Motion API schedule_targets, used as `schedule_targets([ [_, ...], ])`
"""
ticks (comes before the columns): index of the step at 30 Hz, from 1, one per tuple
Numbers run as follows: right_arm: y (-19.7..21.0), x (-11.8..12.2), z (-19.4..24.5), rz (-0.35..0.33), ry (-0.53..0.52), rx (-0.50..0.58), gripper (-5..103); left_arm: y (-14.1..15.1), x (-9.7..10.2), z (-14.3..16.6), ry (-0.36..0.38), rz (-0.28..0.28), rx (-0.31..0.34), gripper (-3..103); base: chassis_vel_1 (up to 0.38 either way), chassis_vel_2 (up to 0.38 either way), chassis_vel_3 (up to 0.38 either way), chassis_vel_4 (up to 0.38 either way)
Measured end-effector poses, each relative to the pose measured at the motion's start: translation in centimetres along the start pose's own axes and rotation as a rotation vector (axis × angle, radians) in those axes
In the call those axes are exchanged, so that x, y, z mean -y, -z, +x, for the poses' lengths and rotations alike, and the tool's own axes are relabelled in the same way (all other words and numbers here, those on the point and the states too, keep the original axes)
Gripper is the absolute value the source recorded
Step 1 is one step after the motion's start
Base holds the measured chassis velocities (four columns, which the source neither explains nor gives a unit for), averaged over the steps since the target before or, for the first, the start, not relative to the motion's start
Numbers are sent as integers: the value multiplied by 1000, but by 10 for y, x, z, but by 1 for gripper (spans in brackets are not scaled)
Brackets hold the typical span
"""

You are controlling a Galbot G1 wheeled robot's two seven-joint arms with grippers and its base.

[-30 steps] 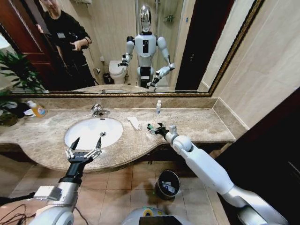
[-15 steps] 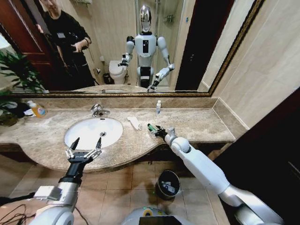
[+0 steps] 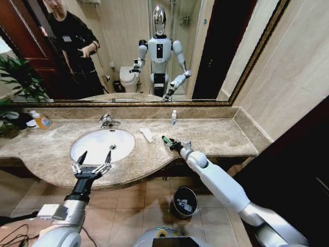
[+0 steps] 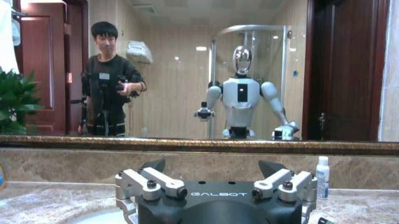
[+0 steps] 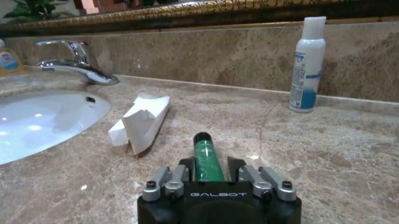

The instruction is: Pick up the trash from the sink and place it in the trash bin.

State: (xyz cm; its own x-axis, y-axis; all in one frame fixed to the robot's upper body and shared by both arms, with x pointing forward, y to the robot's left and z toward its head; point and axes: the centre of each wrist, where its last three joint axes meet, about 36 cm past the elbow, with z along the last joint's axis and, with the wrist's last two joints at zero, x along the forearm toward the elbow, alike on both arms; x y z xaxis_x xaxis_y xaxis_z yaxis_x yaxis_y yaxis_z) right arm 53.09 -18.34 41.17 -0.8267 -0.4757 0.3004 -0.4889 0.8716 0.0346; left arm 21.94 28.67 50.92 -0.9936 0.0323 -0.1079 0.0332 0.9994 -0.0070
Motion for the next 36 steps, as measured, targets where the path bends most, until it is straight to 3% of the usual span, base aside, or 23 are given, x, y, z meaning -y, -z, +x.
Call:
schedule_targets([
  [2,-1,0,0,1,1,0,30,0,0,0,0,0,0,100,0,0,0,0],
  [4,-1,0,0,1,4,3,30,0,0,0,0,0,0,100,0,0,0,0],
  [6,-4,0,1,-4,15,29,19,0,0,0,0,0,0,100,0,0,0,0],
  [12,1,1,8,-17,24,59,9,0,0,0,0,0,0,100,0,0,0,0],
  [17,19,2,30,-33,28,101,9,0,0,0,0,0,0,100,0,0,0,0],
  [25,30,22,109,-53,92,153,9,0,0,0,0,0,0,100,0,0,0,0],
  [30,28,44,157,-22,197,182,9,0,0,0,0,0,0,100,0,0,0,0],
  [36,21,61,184,12,244,216,9,0,0,0,0,0,0,100,0,0,0,0],
])
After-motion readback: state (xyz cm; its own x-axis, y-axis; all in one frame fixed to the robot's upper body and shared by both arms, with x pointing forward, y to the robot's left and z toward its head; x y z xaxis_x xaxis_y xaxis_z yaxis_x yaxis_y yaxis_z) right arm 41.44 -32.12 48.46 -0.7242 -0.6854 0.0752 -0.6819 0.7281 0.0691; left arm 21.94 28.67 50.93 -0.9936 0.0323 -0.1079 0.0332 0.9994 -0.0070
